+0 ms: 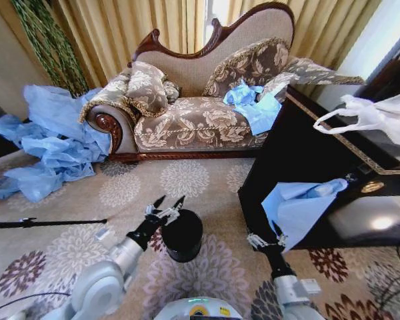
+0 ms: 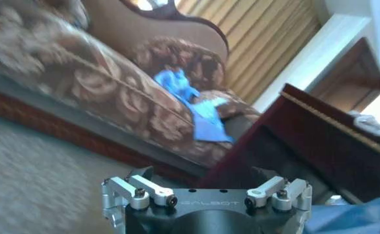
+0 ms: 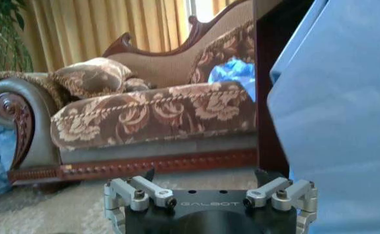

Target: Place a garbage bag over the trash bin.

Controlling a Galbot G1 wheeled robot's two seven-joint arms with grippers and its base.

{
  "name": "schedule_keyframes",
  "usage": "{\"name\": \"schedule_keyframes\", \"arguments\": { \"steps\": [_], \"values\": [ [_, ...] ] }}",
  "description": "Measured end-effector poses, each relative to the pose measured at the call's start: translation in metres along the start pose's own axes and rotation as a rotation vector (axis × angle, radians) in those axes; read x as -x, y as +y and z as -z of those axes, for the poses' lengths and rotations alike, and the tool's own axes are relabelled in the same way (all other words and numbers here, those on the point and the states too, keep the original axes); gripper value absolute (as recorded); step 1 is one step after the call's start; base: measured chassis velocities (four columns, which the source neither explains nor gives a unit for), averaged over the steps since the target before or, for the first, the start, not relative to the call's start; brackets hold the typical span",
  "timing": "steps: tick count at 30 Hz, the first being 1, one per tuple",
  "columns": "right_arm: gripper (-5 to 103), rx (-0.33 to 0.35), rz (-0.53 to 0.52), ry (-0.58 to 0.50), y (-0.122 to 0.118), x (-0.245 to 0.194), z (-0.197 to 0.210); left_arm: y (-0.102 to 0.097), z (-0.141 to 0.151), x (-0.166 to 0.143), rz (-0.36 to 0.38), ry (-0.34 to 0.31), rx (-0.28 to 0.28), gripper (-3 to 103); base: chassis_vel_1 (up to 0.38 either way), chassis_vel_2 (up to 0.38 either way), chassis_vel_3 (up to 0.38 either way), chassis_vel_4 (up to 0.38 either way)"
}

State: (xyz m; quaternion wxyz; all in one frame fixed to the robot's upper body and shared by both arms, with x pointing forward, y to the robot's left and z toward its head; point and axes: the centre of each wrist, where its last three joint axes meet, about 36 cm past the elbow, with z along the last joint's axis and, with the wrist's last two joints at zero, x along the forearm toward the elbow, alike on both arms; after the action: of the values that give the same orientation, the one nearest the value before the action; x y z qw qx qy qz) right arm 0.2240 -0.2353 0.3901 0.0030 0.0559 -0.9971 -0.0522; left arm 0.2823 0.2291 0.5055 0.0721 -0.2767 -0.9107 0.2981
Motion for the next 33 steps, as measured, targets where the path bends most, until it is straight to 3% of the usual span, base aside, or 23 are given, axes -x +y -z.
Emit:
{"name": "schedule_keyframes", "arguments": {
  "steps": [2,3,7,14,16,17,19,25,27,33],
  "values": [
    [100,-0.001,0.0,-0.002,0.0,0.004,-0.005,0.0,-0.007,0.017,-0.046,0.023,-0.09,100,0.0,0.0,0.0,0.0],
    [100,-0.001,0.0,-0.002,0.0,0.004,-0.005,0.0,-0.007,0.017,-0.046,0.023,-0.09,100,0.0,0.0,0.0,0.0],
    [100,-0.003,-0.008,-0.021,-0.003,0.02,-0.008,-0.004,-0.027,0.057,-0.114,0.119,-0.217,100,0.0,0.0,0.0,0.0],
    [100,-0.008,-0.001,-0.001,0.001,0.024,-0.018,-0.026,-0.03,0.117,-0.193,0.191,-0.276,100,0.0,0.0,0.0,0.0],
    [100,-0.03,0.001,0.007,-0.002,0.023,-0.022,-0.048,-0.031,0.145,-0.248,0.235,-0.334,100,0.0,0.0,0.0,0.0],
    [100,-0.03,0.001,0.007,-0.002,0.023,-0.022,-0.048,-0.031,0.145,-0.248,0.235,-0.334,100,0.0,0.0,0.0,0.0],
    [100,-0.039,-0.006,0.014,-0.006,0.023,-0.024,-0.073,-0.034,0.17,-0.308,0.284,-0.37,100,0.0,0.0,0.0,0.0],
    [100,-0.05,-0.024,0.014,-0.012,0.026,-0.025,-0.104,-0.038,0.195,-0.379,0.362,-0.426,100,0.0,0.0,0.0,0.0],
    [100,-0.053,-0.03,0.017,-0.014,0.028,-0.027,-0.119,-0.041,0.206,-0.405,0.407,-0.468,100,0.0,0.0,0.0,0.0],
    [100,-0.064,-0.034,0.023,-0.016,0.03,-0.028,-0.133,-0.046,0.227,-0.451,0.435,-0.486,100,0.0,0.0,0.0,0.0]
  ]
}}
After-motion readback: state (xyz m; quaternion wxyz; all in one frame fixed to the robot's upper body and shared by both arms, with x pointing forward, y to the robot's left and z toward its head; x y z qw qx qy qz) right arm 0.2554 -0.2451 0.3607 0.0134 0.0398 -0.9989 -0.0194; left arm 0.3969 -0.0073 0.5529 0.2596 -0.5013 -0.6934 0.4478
